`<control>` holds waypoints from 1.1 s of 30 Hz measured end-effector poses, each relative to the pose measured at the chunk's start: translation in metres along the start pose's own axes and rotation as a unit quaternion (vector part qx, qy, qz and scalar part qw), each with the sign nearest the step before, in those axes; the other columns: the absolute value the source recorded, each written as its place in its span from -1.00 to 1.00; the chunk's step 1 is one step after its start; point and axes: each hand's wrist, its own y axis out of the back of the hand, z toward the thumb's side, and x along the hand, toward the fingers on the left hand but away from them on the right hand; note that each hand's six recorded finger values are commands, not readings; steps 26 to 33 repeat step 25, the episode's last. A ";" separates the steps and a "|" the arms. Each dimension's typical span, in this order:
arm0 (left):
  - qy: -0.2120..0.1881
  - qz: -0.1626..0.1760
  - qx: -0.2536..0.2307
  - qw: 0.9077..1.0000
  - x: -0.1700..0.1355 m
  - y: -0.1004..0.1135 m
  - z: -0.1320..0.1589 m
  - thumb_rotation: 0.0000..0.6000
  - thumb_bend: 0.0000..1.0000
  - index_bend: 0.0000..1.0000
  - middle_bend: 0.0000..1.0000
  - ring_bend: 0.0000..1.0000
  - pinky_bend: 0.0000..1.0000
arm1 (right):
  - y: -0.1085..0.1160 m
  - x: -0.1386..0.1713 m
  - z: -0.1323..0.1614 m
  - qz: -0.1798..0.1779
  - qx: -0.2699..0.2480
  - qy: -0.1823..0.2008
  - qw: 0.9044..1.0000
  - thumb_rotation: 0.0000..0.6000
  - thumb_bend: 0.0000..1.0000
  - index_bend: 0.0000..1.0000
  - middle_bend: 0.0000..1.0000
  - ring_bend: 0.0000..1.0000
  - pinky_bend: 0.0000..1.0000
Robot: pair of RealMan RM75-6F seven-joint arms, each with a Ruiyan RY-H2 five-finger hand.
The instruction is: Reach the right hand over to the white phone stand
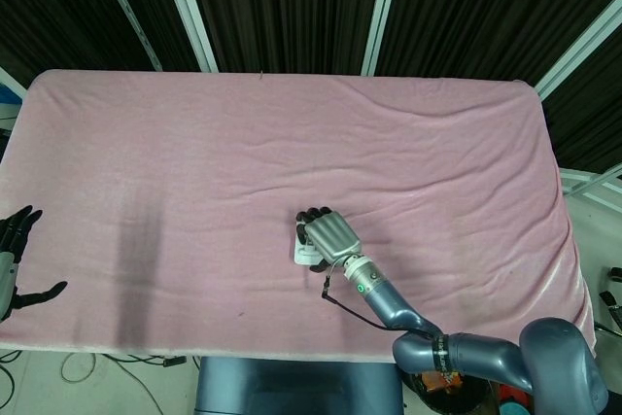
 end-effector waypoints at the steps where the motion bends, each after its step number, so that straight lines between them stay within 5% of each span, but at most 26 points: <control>1: 0.000 0.000 0.000 1.000 0.000 0.000 0.000 1.00 -1.00 -1.00 -1.00 -1.00 -1.00 | 0.003 0.001 0.002 -0.005 -0.004 0.004 1.000 1.00 -0.50 0.24 0.32 0.28 0.29; 11: -0.007 0.008 0.004 1.000 -0.002 0.001 0.002 1.00 -1.00 -1.00 -1.00 -1.00 -1.00 | 0.043 0.023 0.017 -0.044 -0.043 0.024 0.998 1.00 -0.48 0.24 0.31 0.28 0.29; 20: -0.009 0.011 0.013 1.000 -0.005 0.001 0.003 1.00 -1.00 -1.00 -1.00 -1.00 -1.00 | 0.082 0.083 0.032 -0.082 -0.162 0.027 0.983 1.00 -0.48 0.24 0.31 0.27 0.29; 25: -0.010 0.012 0.016 1.000 -0.007 0.000 0.003 1.00 -1.00 -1.00 -1.00 -1.00 -1.00 | 0.081 0.118 0.021 -0.087 -0.204 0.010 0.975 1.00 -0.48 0.24 0.31 0.27 0.29; 33: -0.010 0.012 0.016 1.000 -0.007 0.000 0.003 1.00 -1.00 -1.00 -1.00 -1.00 -1.00 | 0.081 0.118 0.021 -0.087 -0.204 0.010 0.975 1.00 -0.48 0.24 0.31 0.27 0.29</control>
